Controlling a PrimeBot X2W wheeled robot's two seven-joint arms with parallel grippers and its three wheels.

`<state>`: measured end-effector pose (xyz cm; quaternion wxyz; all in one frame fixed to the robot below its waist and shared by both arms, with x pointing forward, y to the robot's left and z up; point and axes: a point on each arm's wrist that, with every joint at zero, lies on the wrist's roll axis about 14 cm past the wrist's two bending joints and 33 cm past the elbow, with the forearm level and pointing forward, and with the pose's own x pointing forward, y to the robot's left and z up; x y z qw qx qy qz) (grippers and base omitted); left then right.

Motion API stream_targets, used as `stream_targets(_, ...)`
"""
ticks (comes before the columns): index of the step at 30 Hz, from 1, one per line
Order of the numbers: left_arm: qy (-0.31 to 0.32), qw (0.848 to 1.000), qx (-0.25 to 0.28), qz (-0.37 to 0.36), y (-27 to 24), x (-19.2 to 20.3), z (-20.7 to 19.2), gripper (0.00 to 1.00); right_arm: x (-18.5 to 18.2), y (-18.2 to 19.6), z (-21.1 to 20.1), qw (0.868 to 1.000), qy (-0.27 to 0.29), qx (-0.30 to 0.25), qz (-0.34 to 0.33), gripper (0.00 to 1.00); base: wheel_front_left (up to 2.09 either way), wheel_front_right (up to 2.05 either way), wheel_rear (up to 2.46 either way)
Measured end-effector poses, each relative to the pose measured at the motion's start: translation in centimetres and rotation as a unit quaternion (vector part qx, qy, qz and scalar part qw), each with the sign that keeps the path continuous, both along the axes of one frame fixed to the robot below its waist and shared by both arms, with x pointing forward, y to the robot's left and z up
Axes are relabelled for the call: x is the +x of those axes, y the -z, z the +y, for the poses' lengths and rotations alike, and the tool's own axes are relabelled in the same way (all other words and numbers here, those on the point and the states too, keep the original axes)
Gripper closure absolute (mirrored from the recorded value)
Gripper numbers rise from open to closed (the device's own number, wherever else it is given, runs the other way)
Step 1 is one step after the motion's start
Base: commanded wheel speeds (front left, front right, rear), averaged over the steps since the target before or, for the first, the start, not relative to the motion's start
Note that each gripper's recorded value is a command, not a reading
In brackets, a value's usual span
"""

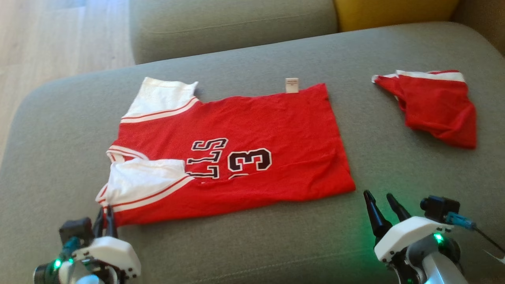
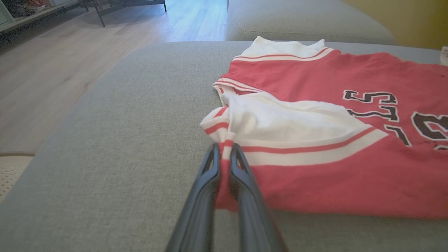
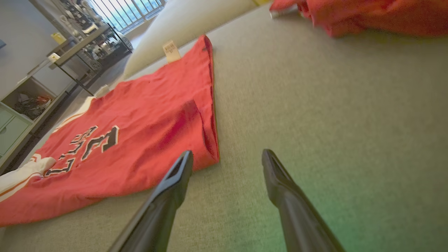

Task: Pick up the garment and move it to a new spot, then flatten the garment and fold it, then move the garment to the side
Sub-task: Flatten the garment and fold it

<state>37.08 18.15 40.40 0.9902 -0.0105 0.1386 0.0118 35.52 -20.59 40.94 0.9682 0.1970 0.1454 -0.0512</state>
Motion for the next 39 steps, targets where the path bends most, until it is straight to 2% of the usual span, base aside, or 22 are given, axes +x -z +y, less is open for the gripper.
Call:
stream_targets(7,0.001,1.000,0.008,-0.014,-0.6,-1.5,0.3,1.00,1.4,1.9,1.7,0.998,0.002,0.053,0.041,0.00,0.00,0.00,0.00)
stream_targets(13,0.009,1.000,0.014,-0.015,-0.6,-2.0,0.0,1.00,1.9,3.4,2.8,0.994,0.005,0.074,0.074,0.00,0.00,0.00,0.00)
stream_targets(26,0.019,1.000,0.016,-0.009,-0.3,-2.1,-0.5,1.00,2.9,3.1,5.5,0.989,-0.013,0.120,0.081,0.00,0.00,0.00,0.00)
stream_targets(28,0.019,1.000,0.017,-0.009,-0.3,-2.1,-0.6,1.00,2.9,3.1,5.5,0.989,-0.013,0.121,0.082,0.77,0.00,0.00,0.00)
stream_targets(29,0.020,1.000,0.017,-0.009,-0.3,-2.1,-0.6,1.00,3.0,3.0,5.5,0.989,-0.014,0.121,0.082,1.00,0.00,0.00,0.00)
stream_targets(39,0.030,0.999,0.025,0.000,0.0,-2.1,-0.7,1.00,2.8,2.9,4.7,0.991,0.001,0.113,0.078,1.00,0.00,0.00,0.00)
